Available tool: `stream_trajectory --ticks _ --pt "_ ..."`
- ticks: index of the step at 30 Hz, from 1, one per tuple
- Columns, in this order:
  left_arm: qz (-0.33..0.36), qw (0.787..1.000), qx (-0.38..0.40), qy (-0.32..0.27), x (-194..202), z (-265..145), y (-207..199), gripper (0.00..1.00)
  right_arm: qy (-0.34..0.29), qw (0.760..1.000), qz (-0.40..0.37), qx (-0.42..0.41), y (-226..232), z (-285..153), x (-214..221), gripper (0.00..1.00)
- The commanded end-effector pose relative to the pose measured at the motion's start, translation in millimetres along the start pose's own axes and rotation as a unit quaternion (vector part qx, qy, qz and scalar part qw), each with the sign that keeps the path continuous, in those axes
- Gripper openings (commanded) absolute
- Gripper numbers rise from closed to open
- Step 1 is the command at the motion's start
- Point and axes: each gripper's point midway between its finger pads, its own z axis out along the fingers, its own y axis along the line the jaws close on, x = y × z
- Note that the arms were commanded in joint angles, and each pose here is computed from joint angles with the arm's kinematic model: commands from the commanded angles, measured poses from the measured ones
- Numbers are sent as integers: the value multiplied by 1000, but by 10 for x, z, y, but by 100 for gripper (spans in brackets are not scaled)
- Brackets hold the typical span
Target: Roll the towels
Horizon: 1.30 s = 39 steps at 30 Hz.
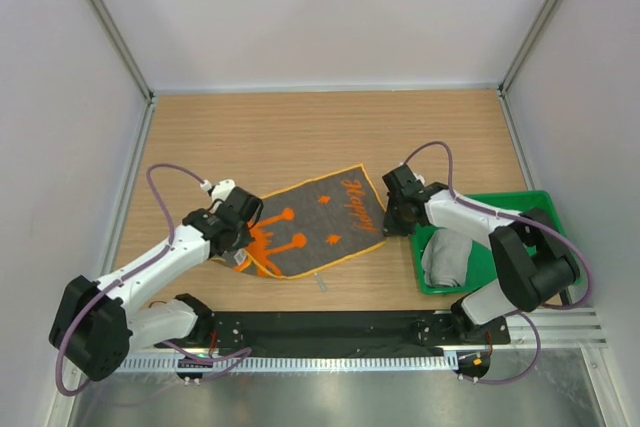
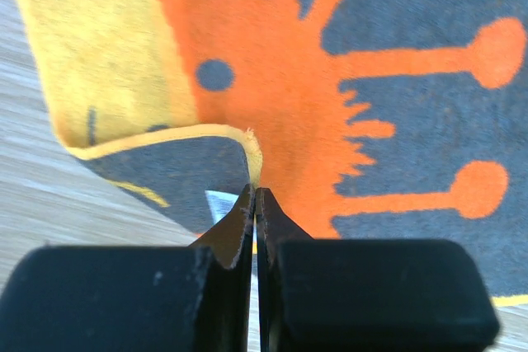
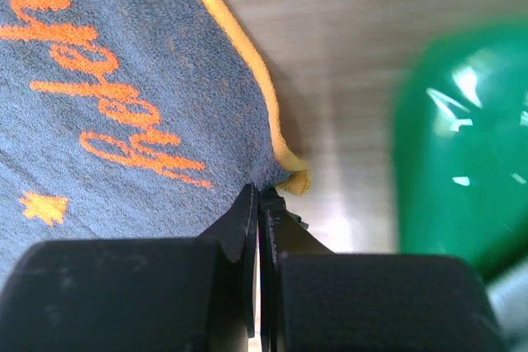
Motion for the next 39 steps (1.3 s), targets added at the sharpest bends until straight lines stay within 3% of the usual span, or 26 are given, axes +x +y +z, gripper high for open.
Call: stream_trajectory --ticks 1,10,20,26,39 --pt "1 999 -2 -47 -262 -130 -1 0 -22 999 9 28 -184 -182 -32 1" --pt "-14 997 -17 -78 -489 -376 86 0 -35 999 19 1 -137 -456 -37 1" --pt "-69 994 9 -83 -445 -705 244 0 16 999 14 -46 -12 -502 217 1" --pt "-112 990 24 -83 -339 -714 291 0 25 998 11 -60 42 -502 268 1" --pt "-135 989 8 -53 -151 -596 325 0 22 998 -12 -66 215 -556 119 1"
